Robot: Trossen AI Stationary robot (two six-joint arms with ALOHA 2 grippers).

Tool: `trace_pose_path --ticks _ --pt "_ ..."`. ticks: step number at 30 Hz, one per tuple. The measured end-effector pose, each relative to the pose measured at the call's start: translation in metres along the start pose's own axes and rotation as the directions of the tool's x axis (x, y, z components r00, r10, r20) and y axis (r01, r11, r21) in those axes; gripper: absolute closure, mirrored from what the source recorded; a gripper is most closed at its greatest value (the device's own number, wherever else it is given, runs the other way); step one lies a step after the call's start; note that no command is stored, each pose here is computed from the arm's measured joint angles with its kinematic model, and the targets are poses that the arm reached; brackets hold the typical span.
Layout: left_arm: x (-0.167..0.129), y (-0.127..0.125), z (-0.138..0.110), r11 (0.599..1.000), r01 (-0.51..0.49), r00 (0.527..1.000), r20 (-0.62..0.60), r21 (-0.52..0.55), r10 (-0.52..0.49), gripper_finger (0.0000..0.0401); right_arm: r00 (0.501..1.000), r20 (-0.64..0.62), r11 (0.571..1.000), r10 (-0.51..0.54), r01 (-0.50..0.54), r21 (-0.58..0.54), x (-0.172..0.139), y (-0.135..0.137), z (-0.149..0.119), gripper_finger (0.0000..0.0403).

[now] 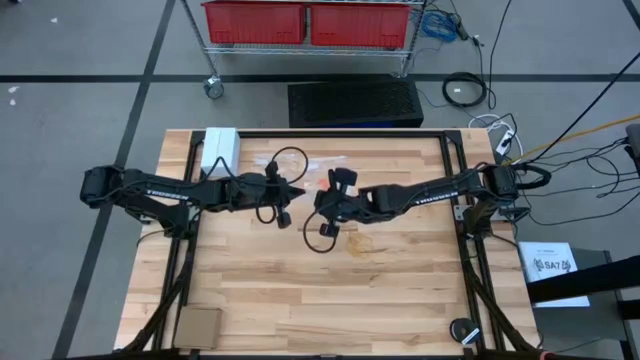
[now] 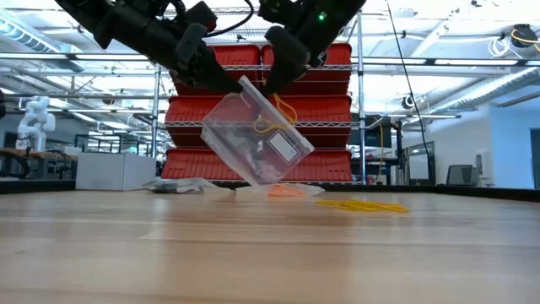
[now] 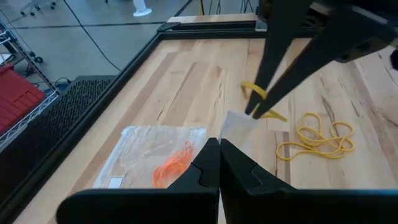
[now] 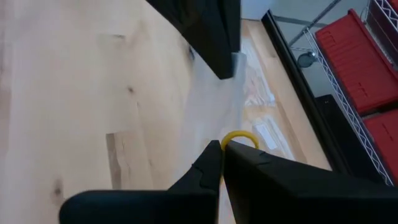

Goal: Sort rubber bands
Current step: Put the yellow rubber band into the bottom transparent zip bag

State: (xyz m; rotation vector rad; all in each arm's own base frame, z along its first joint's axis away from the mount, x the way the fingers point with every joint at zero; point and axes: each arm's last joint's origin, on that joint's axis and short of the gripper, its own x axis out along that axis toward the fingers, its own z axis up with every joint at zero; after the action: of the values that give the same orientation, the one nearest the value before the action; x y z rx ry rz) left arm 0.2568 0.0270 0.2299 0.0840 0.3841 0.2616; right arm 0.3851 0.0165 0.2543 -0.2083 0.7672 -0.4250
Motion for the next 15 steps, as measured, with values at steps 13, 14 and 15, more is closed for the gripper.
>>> trace_pose_path --ticks 13,14,15 --pt "0.000 0.000 0.001 1.000 0.007 1.000 0.007 -0.004 -0.007 0.0401 0.997 -0.013 0.997 0.074 -0.073 0.036 0.009 -0.014 0.000 0.0403" --pt "0.000 0.000 0.001 1.000 0.007 1.000 0.008 -0.004 -0.007 0.0401 0.997 -0.012 0.996 0.081 -0.080 0.038 0.011 -0.014 0.000 0.0403" --pt "0.000 0.000 0.001 1.000 0.007 1.000 0.010 -0.005 -0.007 0.0401 0.996 -0.012 0.995 0.092 -0.092 0.039 0.013 -0.013 0.000 0.0403"
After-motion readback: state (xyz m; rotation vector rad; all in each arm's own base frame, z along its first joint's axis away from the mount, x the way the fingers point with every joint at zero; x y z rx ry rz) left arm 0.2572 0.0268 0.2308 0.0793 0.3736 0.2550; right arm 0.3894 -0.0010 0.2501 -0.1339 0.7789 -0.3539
